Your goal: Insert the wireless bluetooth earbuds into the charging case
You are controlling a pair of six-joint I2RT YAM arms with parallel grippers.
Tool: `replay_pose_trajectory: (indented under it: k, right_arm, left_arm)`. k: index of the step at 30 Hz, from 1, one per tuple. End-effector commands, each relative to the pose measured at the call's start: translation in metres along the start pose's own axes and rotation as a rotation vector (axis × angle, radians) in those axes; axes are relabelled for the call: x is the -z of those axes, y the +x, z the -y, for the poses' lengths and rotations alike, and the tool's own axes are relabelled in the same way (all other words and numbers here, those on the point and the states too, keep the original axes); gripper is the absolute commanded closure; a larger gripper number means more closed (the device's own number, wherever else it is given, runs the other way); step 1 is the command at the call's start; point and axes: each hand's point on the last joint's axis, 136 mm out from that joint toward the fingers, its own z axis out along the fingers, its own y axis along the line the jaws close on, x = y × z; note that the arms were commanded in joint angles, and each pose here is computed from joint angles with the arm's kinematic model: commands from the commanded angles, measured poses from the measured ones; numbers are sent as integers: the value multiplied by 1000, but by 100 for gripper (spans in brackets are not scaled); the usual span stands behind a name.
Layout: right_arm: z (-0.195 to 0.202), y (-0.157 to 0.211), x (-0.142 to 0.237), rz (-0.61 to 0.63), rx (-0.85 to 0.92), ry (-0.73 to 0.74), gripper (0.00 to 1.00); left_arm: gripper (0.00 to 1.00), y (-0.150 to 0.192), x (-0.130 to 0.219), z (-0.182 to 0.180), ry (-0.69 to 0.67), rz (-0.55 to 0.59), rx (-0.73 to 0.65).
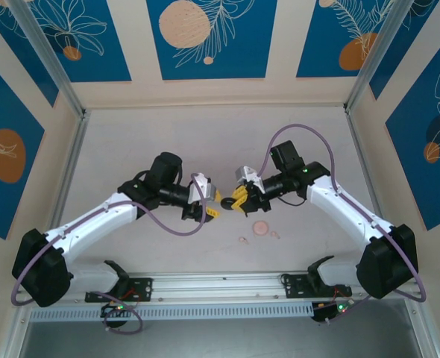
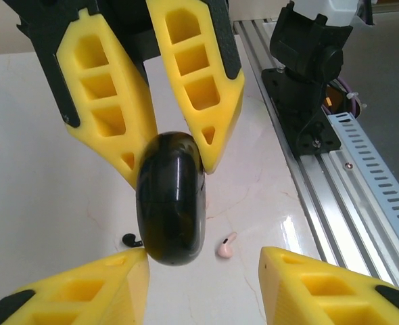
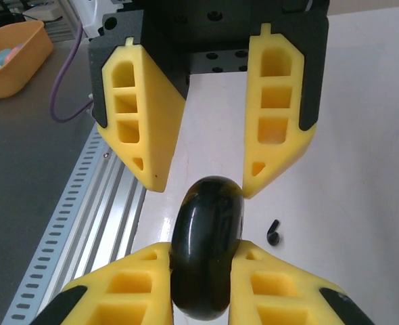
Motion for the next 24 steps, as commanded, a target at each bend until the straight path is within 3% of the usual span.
replay_pose_trajectory:
  k: [1, 7, 12, 17, 24]
  right_arm:
    - [-2, -12, -2, 21, 45, -27, 82]
    - [0, -14, -7, 13, 48, -39, 82]
    - [1, -16, -10, 13, 51, -46, 82]
    - [3, -16, -12, 10, 44, -53, 82]
    - [4, -18, -13, 13, 42, -50, 79]
  left_arm:
    - [56, -7, -1, 6, 54, 4, -22]
    - [56, -7, -4, 4, 53, 6, -16]
    - [65, -6, -4, 4, 52, 0, -14]
    - [66, -7, -4, 3, 44, -2, -16]
    - [84, -4, -4, 3, 34, -9, -16]
